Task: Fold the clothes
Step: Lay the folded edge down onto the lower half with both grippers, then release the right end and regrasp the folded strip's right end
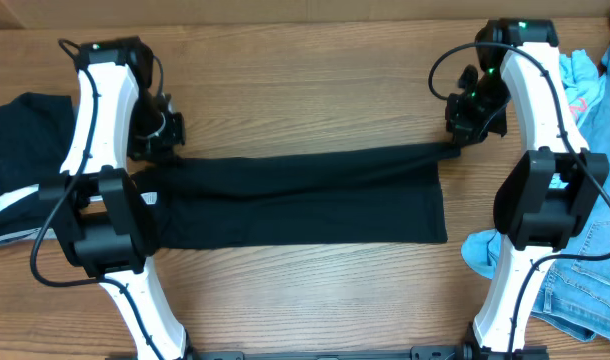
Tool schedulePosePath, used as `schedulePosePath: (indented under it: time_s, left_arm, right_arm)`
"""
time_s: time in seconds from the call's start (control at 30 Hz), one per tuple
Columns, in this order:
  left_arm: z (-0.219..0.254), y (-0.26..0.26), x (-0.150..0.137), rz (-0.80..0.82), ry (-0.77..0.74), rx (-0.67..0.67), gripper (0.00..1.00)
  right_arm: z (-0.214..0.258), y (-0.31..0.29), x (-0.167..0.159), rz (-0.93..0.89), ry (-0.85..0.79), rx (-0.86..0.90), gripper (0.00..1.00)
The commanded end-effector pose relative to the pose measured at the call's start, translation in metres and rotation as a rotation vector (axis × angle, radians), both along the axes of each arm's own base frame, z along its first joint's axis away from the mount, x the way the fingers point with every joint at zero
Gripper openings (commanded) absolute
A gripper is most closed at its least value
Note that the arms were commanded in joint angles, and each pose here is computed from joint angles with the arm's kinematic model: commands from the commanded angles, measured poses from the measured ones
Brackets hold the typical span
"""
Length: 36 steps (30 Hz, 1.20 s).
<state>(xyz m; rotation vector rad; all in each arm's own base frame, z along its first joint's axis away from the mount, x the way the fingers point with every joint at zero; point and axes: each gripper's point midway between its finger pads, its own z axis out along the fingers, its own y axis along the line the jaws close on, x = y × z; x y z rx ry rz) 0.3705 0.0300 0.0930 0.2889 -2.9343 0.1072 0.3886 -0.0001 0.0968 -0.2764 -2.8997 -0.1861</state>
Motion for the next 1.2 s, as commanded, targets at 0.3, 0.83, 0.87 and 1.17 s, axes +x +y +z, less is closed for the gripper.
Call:
schedulePosePath:
  time_s: [0.3, 0.83, 0.87, 1.17]
  left_arm:
    - [-0.022, 0.022, -0.02, 0.039, 0.068, 0.136, 0.04]
    - [-0.019, 0.012, -0.052, 0.035, 0.204, 0.094, 0.18]
    - [-0.022, 0.012, -0.057, 0.034, 0.223, 0.093, 0.18]
    - [-0.074, 0.009, -0.097, 0.03, 0.321, 0.092, 0.19]
  right_arm:
    - [-0.057, 0.003, -0.065, 0.002, 0.212, 0.004, 0.04]
    - [-0.059, -0.004, -0.062, 0.006, 0.199, -0.02, 0.47]
    - [-0.059, -0.006, -0.06, -0.003, 0.192, -0.021, 0.44]
    - [-0.017, -0.011, -0.044, -0.007, 0.036, -0.043, 0.49]
